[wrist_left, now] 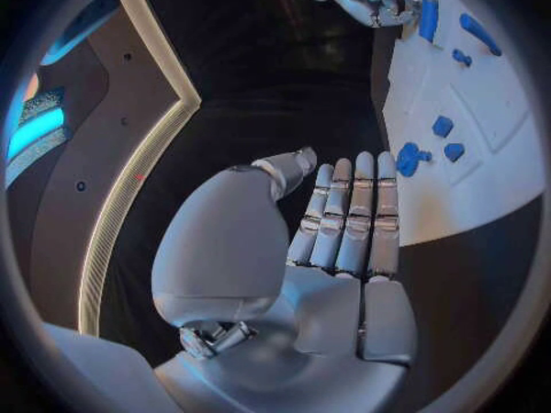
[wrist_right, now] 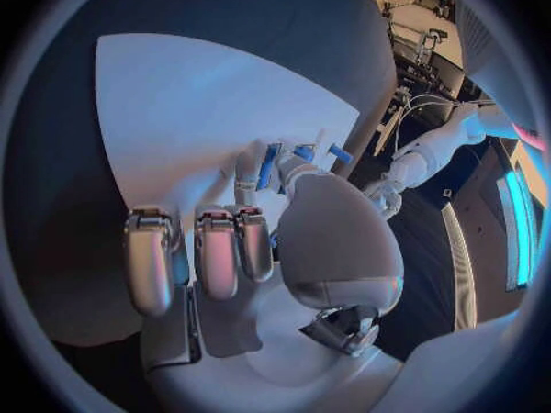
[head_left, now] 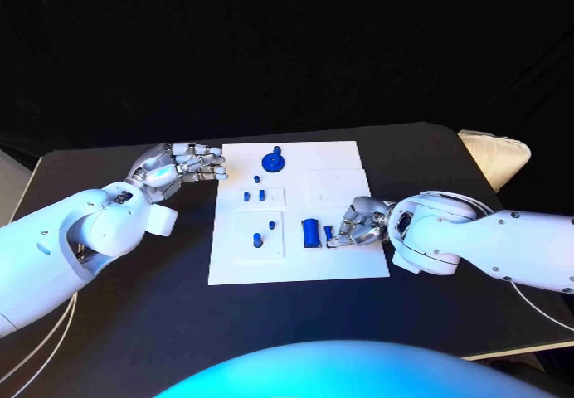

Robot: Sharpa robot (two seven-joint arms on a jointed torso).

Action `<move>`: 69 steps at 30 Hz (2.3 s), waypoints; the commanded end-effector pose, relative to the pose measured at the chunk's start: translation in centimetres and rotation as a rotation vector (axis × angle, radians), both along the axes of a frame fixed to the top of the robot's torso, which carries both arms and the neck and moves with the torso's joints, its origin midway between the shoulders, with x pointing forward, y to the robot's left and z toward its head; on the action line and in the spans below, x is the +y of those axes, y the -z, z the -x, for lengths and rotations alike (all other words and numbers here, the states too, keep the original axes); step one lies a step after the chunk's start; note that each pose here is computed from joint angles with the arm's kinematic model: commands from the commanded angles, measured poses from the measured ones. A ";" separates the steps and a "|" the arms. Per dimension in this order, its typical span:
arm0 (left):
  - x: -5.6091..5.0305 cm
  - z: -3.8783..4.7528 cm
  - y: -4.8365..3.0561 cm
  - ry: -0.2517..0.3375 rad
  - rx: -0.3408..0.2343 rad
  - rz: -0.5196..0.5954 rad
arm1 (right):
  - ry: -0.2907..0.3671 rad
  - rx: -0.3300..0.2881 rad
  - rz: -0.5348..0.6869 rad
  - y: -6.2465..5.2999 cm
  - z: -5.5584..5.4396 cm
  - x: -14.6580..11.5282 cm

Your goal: Assemble the parts on the task board

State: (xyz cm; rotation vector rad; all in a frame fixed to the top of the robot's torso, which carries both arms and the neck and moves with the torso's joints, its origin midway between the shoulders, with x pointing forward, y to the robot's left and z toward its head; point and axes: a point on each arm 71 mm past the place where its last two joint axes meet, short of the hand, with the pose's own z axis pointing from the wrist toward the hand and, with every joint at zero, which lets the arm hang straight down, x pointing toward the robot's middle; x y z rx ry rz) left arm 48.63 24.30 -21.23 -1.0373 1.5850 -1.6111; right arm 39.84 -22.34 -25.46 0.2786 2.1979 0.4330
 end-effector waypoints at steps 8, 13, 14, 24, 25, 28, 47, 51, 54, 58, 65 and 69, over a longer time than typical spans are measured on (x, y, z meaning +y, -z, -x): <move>-0.3 0.06 -0.01 0.019 -0.004 0.008 | -0.007 -0.007 0.025 0.2 -0.3 -0.1; -0.3 0.06 -0.01 0.021 -0.005 0.008 | -0.009 -0.007 0.027 0.3 -0.3 0.0; -0.3 0.06 -0.01 0.021 -0.005 0.008 | -0.010 -0.007 0.027 0.3 -0.3 0.0; -0.3 0.06 -0.01 0.022 -0.005 0.009 | 0.001 -0.034 0.016 0.1 -0.4 0.1; -0.4 0.06 -0.01 0.022 -0.005 0.009 | 0.004 -0.039 0.011 0.1 -0.4 0.1; -0.4 0.06 0.00 0.022 -0.005 0.009 | 0.012 -0.054 -0.010 -0.1 -0.4 0.2; -0.5 0.01 0.04 0.022 -0.006 0.011 | -0.006 -0.145 -0.139 -2.4 -0.1 1.1; -0.5 0.00 0.04 0.019 -0.008 0.013 | 0.011 -0.182 -0.169 -2.7 -0.3 1.1; -0.5 -0.03 0.02 0.013 -0.012 0.016 | 0.038 -0.219 -0.220 -3.0 -0.7 1.0; -0.6 -0.11 0.00 -0.003 -0.021 0.023 | 0.100 -0.284 -0.341 -3.3 -1.7 0.5; -0.3 -0.44 0.08 -0.060 -0.037 0.039 | 0.211 -0.379 -0.589 -3.4 -4.9 -0.7; -0.2 -0.88 0.33 -0.103 -0.045 0.050 | 0.285 -0.418 -0.691 -3.4 -6.9 -1.5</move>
